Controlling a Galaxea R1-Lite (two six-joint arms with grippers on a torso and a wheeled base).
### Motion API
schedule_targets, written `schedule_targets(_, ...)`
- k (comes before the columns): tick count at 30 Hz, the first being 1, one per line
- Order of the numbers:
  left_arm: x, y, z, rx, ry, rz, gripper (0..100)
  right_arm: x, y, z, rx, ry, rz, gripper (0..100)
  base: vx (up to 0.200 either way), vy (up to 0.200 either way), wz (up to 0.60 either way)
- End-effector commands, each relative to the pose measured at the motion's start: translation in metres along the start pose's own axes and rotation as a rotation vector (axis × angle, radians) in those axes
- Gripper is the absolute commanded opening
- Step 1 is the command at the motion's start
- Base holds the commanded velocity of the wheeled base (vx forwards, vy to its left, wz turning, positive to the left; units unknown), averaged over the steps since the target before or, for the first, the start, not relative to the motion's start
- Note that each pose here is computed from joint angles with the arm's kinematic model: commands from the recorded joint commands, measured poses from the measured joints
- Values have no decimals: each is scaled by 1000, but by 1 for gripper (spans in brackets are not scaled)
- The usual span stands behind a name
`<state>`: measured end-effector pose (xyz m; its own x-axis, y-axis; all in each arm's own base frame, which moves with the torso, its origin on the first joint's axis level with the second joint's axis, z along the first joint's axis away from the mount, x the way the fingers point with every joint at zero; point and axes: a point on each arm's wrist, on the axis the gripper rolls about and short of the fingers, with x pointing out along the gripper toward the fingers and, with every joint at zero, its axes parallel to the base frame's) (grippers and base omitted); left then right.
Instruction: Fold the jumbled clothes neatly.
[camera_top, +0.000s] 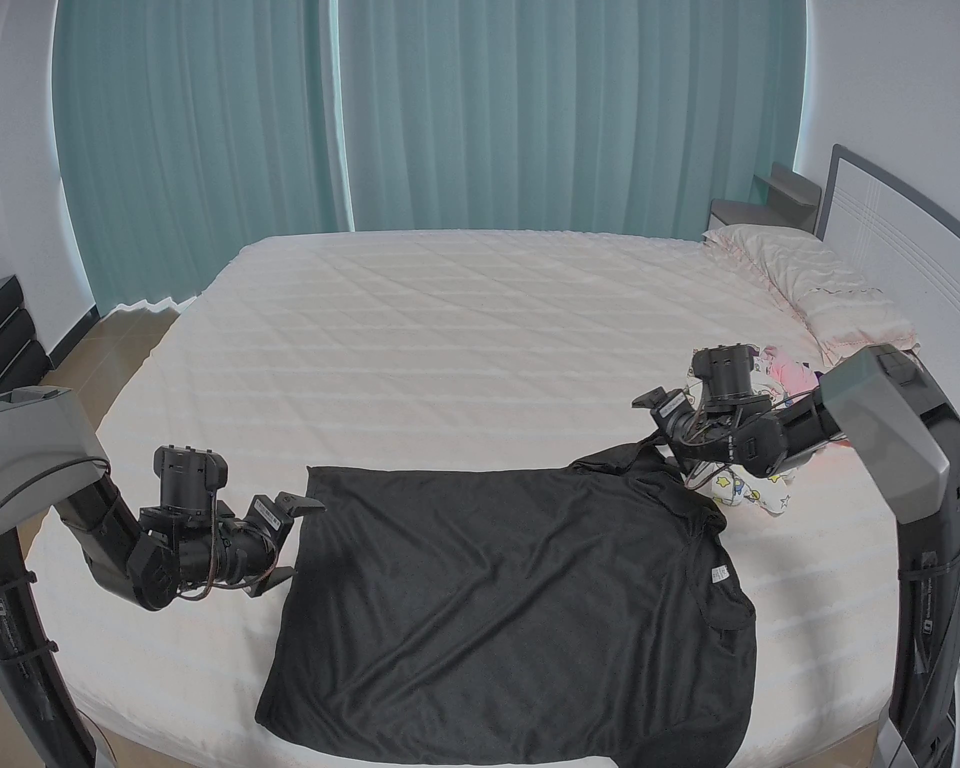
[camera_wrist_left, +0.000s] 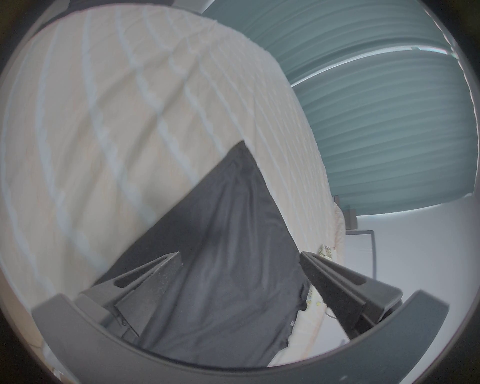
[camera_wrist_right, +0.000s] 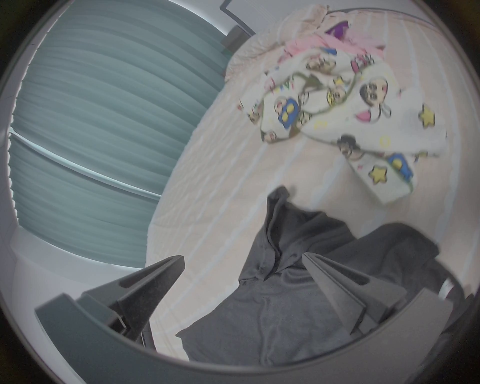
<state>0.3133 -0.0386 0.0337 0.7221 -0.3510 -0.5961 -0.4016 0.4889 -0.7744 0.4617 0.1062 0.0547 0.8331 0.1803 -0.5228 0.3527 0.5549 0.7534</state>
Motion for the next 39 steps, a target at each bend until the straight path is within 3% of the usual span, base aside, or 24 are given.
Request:
schedule_targets(1,-9,5,-10,-45,49,-11,100,35,-13,-34,-14,41,-53,100,0,0,0)
schedule_targets(18,-9,8,-12,-54,59,-7,100,55,-3,-30,-74,17,-25,100,0,0,0)
schedule_targets(19,-9,8,-12,-54,59,-7,100,56,-2,-31,-75,18,-21,0,0,0,0)
schedule_targets(29,-9,8,-12,-55,58,-6,100,65,-1,-33,-85,23,-25,0,0,0,0)
schedule_targets(35,-8,8,-13,-52,63,-5,100,60,22,-21,-85,-72,35,0,0,0,0)
schedule_targets(39,-8,8,-13,-52,63,-5,100,59,20,-18,-98,-73,20,0,0,0,0)
